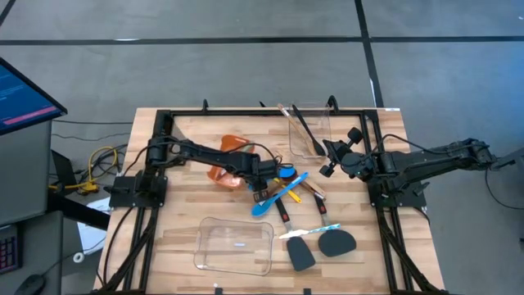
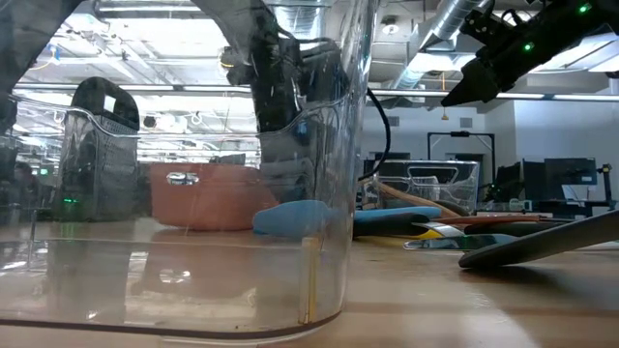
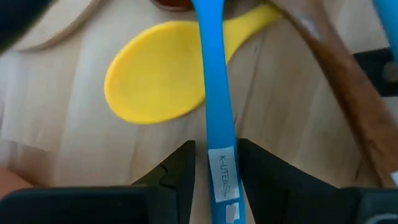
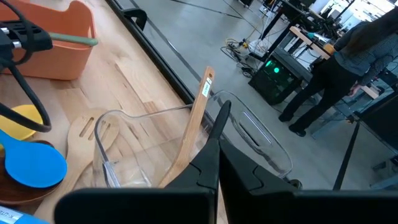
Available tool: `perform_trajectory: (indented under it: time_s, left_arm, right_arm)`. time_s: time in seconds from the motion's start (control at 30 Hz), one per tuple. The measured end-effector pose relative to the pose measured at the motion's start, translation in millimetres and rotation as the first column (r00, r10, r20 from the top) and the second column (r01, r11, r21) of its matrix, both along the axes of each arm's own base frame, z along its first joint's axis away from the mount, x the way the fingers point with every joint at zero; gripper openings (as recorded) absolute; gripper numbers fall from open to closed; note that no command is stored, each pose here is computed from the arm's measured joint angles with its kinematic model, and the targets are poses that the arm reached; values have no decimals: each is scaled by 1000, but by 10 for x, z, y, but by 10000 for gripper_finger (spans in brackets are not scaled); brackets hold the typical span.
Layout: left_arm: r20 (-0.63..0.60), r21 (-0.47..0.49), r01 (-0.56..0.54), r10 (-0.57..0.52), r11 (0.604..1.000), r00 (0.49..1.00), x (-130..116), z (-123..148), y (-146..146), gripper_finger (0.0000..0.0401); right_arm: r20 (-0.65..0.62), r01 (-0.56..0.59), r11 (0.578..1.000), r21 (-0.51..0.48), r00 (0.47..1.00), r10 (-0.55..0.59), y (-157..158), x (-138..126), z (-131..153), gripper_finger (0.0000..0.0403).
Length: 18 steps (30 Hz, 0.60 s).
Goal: Pick & Place Kitchen Items
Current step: Put the blue serving spoon into the top transparent bin
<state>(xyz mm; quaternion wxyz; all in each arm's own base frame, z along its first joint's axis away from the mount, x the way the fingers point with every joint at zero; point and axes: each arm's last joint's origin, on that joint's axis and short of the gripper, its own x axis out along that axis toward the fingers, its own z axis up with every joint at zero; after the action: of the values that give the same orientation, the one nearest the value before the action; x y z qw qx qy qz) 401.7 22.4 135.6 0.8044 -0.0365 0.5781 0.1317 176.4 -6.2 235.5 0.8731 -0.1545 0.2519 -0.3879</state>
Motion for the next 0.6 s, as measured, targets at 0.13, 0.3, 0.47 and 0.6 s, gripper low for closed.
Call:
perform_trajectory:
  time_s: [0.13,0.3,0.47,0.6]
  left_arm:
    - [23,2,-4,4,1000,1000,-21,-47,-2,109]
    - [28,0,-17,17,1000,999,-28,-61,-1,109]
    - [30,-2,-18,18,1000,999,-26,-66,-2,94]
    - [36,-8,-36,36,999,999,-22,-69,0,62]
  right_arm:
    - [1,0,1000,0,1000,0,0,0,1,1]
    - [0,0,1000,0,1000,0,0,0,0,1]
    - [0,0,1000,0,1000,0,0,0,0,1]
    - [0,0,1000,0,1000,0,0,0,0,1]
